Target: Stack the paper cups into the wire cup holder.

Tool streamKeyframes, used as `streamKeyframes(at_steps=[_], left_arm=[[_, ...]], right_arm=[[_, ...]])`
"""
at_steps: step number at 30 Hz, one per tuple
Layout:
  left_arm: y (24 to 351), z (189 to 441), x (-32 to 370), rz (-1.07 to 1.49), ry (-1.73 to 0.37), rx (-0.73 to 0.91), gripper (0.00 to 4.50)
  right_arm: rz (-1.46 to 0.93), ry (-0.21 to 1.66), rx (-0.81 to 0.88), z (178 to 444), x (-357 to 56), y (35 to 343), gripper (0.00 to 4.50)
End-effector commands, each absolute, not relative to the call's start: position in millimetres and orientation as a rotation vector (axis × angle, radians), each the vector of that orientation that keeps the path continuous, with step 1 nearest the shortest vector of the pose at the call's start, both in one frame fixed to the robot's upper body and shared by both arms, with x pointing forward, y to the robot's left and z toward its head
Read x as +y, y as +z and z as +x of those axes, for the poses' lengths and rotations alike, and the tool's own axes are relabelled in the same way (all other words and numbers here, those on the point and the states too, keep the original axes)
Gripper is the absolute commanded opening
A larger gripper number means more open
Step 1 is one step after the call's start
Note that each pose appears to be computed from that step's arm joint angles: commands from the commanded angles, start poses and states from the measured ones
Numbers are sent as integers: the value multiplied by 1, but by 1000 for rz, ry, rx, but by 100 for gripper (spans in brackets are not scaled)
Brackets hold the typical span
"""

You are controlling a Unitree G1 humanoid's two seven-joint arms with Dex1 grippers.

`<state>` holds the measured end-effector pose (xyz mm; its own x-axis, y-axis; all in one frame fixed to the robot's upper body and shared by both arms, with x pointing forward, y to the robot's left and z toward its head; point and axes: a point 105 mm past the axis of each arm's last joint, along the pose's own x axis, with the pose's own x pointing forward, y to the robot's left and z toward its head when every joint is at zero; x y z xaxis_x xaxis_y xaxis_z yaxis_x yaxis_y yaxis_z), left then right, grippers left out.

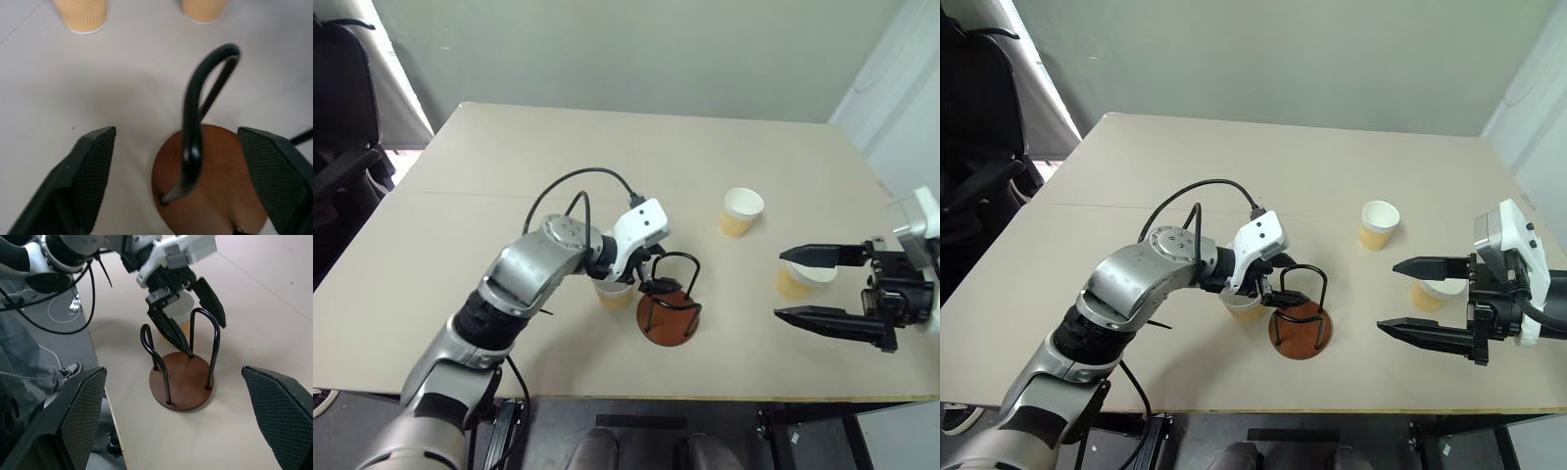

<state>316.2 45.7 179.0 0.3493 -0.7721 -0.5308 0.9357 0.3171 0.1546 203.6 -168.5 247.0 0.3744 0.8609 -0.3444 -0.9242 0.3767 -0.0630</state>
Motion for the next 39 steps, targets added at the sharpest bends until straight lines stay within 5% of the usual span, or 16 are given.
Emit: streamKeyframes(at_steps=[1,12,18,33,39], left_arm=[[202,316,45,499,-1175,302,406],[248,320,93,572,-1140,219,406],[268,297,125,601,-1258,172,406],[284,260,155,561,-1299,114,406],[283,262,167,574,-1214,151,409]], right_arm=[[-291,1166,251,204,-169,252,450],[-367,968,352,231,-207,240,450],[-502,772,472,262,-247,213,450],[-533,825,524,292,-251,184,450],[-593,829,584,297,-255,167,281]])
